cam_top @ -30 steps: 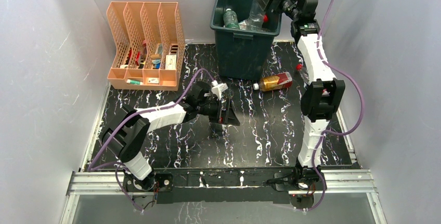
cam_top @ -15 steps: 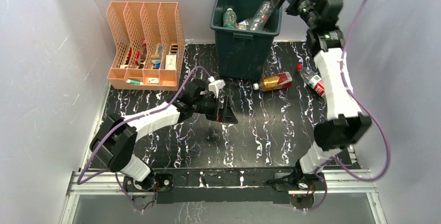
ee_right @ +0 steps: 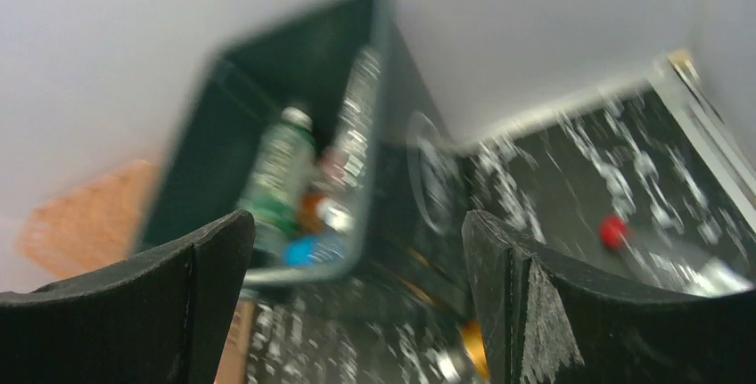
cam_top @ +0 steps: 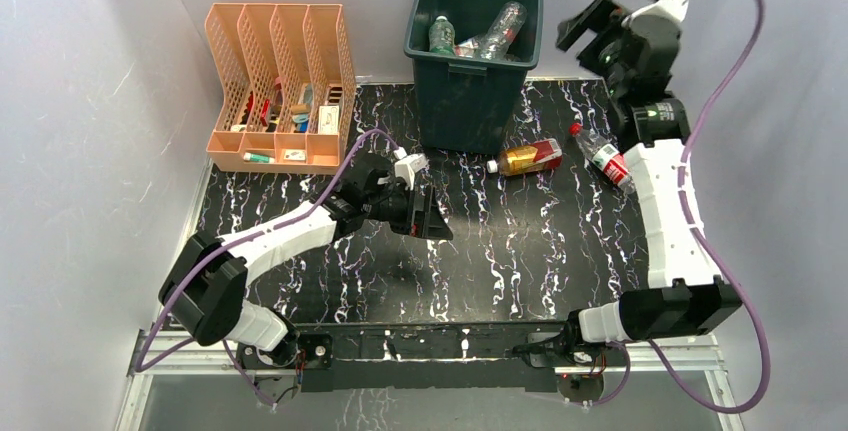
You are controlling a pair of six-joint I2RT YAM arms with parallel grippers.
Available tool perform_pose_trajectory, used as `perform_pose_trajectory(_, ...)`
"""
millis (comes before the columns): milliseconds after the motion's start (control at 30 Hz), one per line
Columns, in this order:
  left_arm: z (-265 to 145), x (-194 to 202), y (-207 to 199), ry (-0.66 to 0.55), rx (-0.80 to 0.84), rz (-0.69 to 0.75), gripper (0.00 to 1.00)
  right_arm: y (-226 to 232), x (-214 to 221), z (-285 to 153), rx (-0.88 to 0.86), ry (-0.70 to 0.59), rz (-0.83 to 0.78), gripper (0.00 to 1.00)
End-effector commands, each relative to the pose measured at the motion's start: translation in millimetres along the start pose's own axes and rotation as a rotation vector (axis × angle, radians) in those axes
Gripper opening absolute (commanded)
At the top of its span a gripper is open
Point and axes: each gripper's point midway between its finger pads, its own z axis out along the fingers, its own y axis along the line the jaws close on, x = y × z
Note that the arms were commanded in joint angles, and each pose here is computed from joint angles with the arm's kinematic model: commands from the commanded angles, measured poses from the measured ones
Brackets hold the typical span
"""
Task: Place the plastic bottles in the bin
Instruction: Pick up the plastic bottle at the center of the board.
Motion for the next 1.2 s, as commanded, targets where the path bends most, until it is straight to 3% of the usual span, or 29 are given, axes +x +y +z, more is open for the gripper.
perform_pose_trajectory(0, -10.0, 0.9, -9.9, -0.007, 0.012, 0.013, 0.98, -63.7, 42.2, -13.5, 0.242, 0.071, 0.013, 0.98)
perform_pose_trajectory(167, -8.0, 0.5, -8.6, 0.009, 0.008, 0.027, 0.98, -97.4, 86.4, -21.8, 0.325, 0.163, 0.03, 0.98)
perform_pose_trajectory(667, 6.8, 7.5, 3.0, 0.055, 0.014, 0.016, 0.98, -142.8, 210.2, 3.1, 0.345, 0.438, 0.155, 0.98)
perform_pose_trajectory(1167, 28.8, 8.5, 7.9, 0.105, 0.069, -0.011, 0.98, -176.9, 273.3, 8.1, 0.407, 0.563, 0.194, 0.98)
